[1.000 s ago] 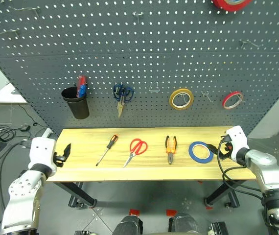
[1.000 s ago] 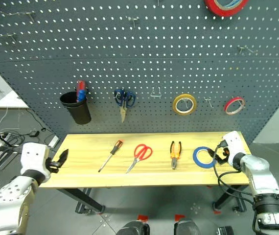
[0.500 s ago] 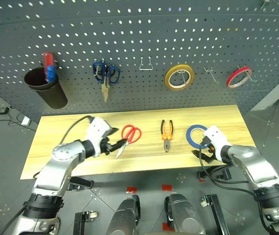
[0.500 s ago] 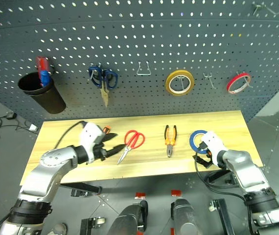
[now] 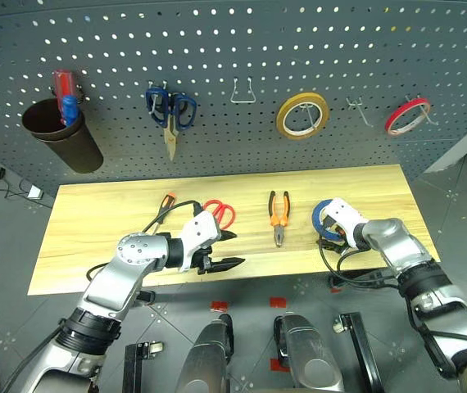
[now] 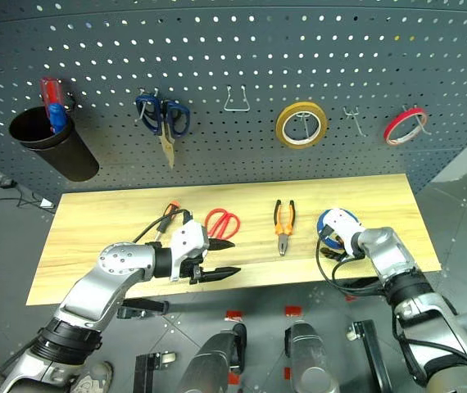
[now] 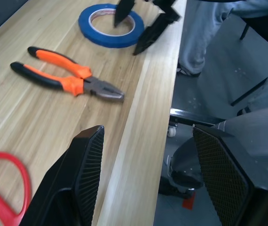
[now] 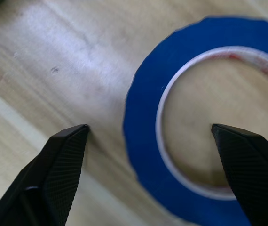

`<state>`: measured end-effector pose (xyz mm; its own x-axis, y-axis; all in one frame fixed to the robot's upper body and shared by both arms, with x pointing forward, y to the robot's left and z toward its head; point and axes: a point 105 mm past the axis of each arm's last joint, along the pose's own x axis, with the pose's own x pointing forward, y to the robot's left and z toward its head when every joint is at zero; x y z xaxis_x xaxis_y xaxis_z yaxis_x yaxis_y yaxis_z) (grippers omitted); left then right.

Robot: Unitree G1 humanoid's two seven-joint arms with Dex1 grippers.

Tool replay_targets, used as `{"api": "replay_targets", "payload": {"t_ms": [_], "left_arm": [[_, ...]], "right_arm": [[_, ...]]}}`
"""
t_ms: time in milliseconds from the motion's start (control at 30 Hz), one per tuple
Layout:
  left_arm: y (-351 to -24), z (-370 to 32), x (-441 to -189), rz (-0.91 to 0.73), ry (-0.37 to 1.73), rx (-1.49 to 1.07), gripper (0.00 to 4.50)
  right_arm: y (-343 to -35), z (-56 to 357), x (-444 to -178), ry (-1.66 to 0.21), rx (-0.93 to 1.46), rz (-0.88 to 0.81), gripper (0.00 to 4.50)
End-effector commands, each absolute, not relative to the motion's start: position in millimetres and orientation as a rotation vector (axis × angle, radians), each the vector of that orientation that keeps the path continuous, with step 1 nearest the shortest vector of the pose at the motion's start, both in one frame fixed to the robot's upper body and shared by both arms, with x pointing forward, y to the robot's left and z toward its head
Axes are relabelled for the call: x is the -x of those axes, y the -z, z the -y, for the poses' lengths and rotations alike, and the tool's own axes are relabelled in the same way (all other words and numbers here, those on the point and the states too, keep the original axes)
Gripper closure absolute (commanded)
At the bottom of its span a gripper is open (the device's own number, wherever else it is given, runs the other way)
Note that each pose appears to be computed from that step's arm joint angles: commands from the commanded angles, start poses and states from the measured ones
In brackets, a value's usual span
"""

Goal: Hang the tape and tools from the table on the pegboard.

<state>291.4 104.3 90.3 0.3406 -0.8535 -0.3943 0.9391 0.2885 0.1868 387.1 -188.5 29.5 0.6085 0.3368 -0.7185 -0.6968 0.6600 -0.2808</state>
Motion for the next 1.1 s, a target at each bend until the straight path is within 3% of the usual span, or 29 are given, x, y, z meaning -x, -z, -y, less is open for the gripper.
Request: {"api": "replay_targets", "payload": {"t_ms": [33, 233, 300, 433, 700, 800, 967, 1100], "left_arm": [[-96, -96, -290, -0.193, 1.247, -0.444, 1.31], [-103, -93, -294, -0.159, 1.252, -0.413, 1.31], [-107, -93, -296, -0.141, 1.239, -0.399, 1.31], [-118, -92, -301, -0.088, 1.18, -0.364, 1.31], [-153, -75, -314, 0.058, 1.098, -0.295, 1.31], [-166, -66, -318, 0.101, 1.104, -0.295, 1.31], [-184, -53, -327, 0.153, 1.127, -0.303, 1.31], [-189, -49, -333, 0.168, 1.133, -0.307, 1.31]], "right_arm": [[-11, 196, -380, -0.69, 0.606, -0.824, 1.23], [-11, 200, -387, -0.691, 0.651, -0.842, 3.39], [-18, 201, -392, -0.668, 0.664, -0.783, 3.83], [-61, 204, -395, -0.594, 0.73, -0.52, 3.83], [-150, 175, -333, -0.376, 0.956, 0.046, 3.83], [-176, 164, -320, -0.321, 0.969, 0.185, 3.83], [-217, 164, -333, -0.256, 0.937, 0.334, 3.83], [-225, 169, -357, -0.268, 0.889, 0.332, 3.83]]}}
